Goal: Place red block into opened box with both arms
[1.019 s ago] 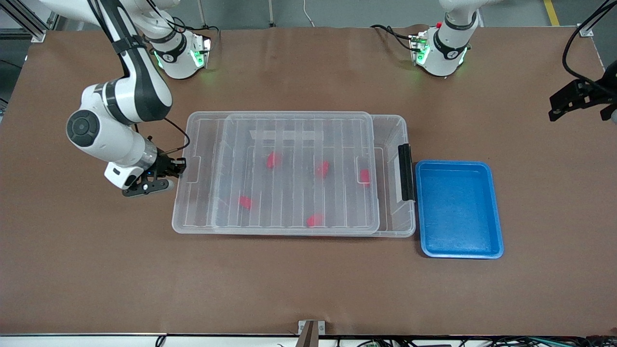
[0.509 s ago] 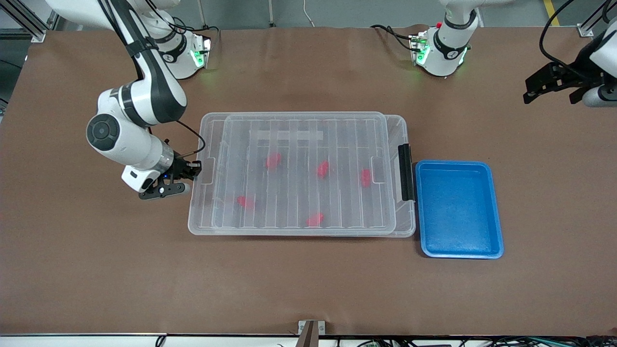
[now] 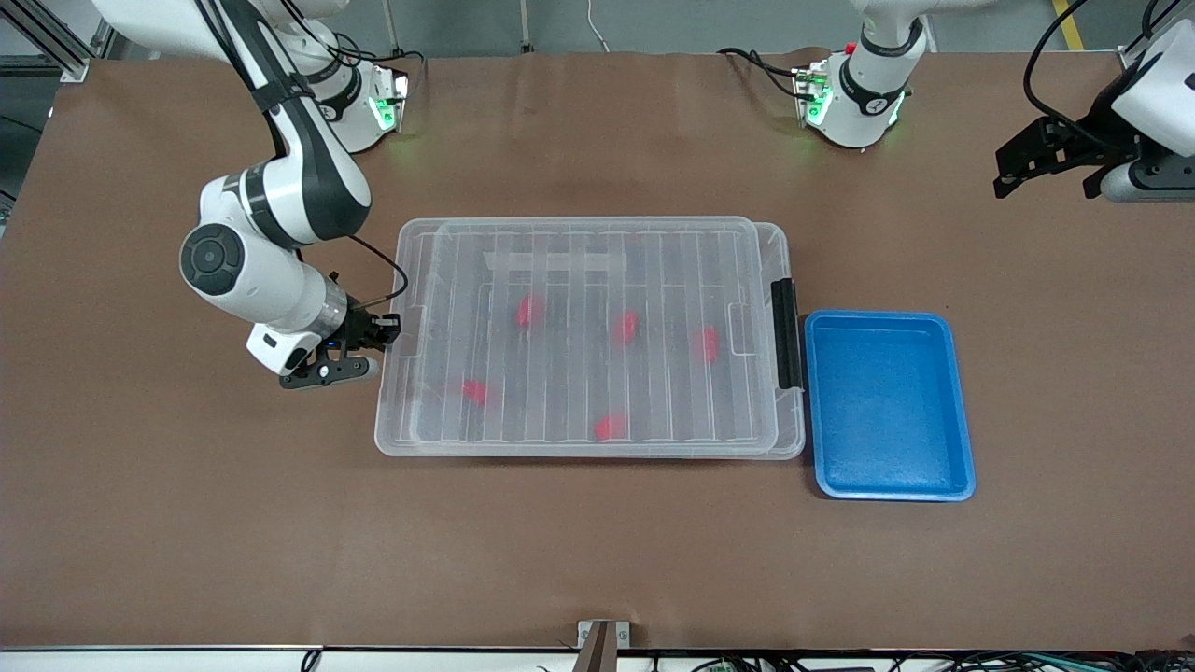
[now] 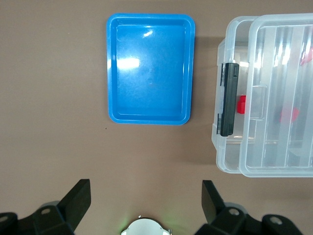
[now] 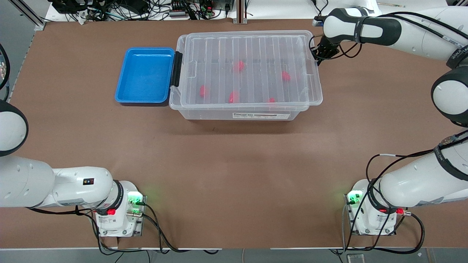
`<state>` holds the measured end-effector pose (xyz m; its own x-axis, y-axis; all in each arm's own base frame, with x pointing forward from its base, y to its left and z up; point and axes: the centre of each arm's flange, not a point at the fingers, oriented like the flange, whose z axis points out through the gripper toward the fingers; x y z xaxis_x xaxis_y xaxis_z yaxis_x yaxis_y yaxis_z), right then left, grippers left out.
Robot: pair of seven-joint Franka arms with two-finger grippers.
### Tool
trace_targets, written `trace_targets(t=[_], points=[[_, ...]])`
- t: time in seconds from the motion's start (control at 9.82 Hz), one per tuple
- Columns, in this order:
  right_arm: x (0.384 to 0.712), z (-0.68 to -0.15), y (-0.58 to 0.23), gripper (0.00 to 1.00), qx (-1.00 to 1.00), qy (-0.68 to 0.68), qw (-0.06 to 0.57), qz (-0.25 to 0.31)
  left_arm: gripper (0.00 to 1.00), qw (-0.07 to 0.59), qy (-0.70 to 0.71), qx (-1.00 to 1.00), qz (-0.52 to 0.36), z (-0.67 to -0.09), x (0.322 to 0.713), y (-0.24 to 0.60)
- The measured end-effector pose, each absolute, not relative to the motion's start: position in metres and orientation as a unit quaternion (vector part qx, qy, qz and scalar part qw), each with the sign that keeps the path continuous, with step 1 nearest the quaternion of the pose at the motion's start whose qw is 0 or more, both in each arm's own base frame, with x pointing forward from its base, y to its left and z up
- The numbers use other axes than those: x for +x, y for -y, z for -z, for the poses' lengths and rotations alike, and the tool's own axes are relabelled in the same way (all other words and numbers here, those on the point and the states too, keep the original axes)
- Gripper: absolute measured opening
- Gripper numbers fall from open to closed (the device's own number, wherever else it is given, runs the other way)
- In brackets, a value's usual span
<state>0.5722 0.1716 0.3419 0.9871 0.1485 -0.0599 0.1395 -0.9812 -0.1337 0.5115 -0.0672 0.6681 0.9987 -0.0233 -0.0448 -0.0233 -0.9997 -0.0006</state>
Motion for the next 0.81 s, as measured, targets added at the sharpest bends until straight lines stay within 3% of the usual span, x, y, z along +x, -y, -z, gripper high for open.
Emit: trace_targets(t=[0.31,0.41,0.61,0.81], points=[[0.576,-0.35,-0.153,0.04,-0.995,0.058,0.062,-0.054,1.0,0.0,-0.005,-1.0,-0.019,-0.667,0.515,0.061],[0.582,-0.371,-0.128,0.1,-0.996,0.04,0.06,-0.057,1.0,-0.001,-0.005,-1.0,-0.018,-0.666,0.516,0.061],[0.583,-0.439,-0.071,0.22,-0.997,0.0,0.057,-0.05,1.0,-0.001,-0.005,-1.0,-0.018,-0.665,0.517,0.06],[0.565,-0.513,-0.031,0.48,-0.997,-0.034,0.053,-0.036,1.0,-0.001,-0.005,-1.0,-0.018,-0.665,0.517,0.06]])
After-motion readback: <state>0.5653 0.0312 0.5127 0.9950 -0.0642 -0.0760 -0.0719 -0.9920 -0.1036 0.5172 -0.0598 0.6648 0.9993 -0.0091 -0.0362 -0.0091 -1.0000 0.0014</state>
